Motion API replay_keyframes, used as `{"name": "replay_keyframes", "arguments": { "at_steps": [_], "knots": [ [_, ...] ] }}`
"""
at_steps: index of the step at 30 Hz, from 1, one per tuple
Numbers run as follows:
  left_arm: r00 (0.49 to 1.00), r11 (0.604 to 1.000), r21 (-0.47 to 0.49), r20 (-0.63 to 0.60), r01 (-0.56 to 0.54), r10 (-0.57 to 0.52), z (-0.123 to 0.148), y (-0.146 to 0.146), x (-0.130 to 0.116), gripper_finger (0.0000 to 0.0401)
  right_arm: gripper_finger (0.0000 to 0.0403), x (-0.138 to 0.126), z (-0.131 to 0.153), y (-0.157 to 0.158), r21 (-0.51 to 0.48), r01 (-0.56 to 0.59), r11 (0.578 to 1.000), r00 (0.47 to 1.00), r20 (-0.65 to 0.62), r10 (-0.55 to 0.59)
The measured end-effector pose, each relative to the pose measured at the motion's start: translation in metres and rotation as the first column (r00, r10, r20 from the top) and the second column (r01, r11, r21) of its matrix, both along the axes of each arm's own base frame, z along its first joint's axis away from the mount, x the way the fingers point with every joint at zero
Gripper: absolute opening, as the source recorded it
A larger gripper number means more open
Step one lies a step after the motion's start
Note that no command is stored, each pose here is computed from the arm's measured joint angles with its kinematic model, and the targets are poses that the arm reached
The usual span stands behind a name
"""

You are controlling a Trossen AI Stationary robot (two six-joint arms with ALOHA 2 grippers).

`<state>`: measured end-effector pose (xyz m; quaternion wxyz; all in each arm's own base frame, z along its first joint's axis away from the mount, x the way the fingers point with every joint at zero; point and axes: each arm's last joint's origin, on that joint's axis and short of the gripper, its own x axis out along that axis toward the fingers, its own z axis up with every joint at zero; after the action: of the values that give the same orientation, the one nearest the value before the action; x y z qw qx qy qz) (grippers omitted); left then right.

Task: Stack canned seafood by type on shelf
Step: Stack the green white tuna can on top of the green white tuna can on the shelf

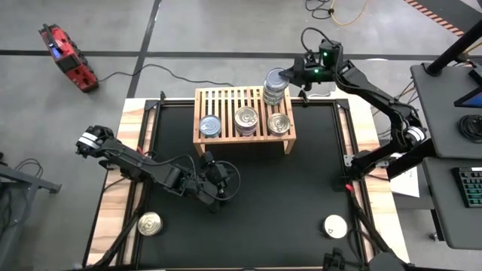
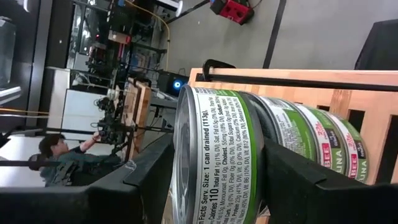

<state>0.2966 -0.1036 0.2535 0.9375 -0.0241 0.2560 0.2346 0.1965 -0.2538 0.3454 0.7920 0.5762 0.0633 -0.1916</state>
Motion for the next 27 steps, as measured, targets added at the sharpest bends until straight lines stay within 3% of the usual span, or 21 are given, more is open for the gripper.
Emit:
{"name": "replay_keyframes", "arguments": {
  "at_steps": [14, 27],
  "knots": [
    [1.0, 1.0, 0.0, 0.0, -0.003, 0.003, 0.0, 0.0008, 0.0003, 0.0036, 0.0285, 0.0048, 0.0004, 0.0033, -0.002, 0.002, 1.0, 1.0, -0.004, -0.002],
    [1.0, 1.0, 0.0, 0.0, -0.005, 0.005, 0.0, 0.0013, 0.0004, 0.0036, 0.0303, 0.0048, 0.0006, 0.0027, -0.044, 0.011, 0.999, 1.0, -0.019, -0.012]
  ]
}}
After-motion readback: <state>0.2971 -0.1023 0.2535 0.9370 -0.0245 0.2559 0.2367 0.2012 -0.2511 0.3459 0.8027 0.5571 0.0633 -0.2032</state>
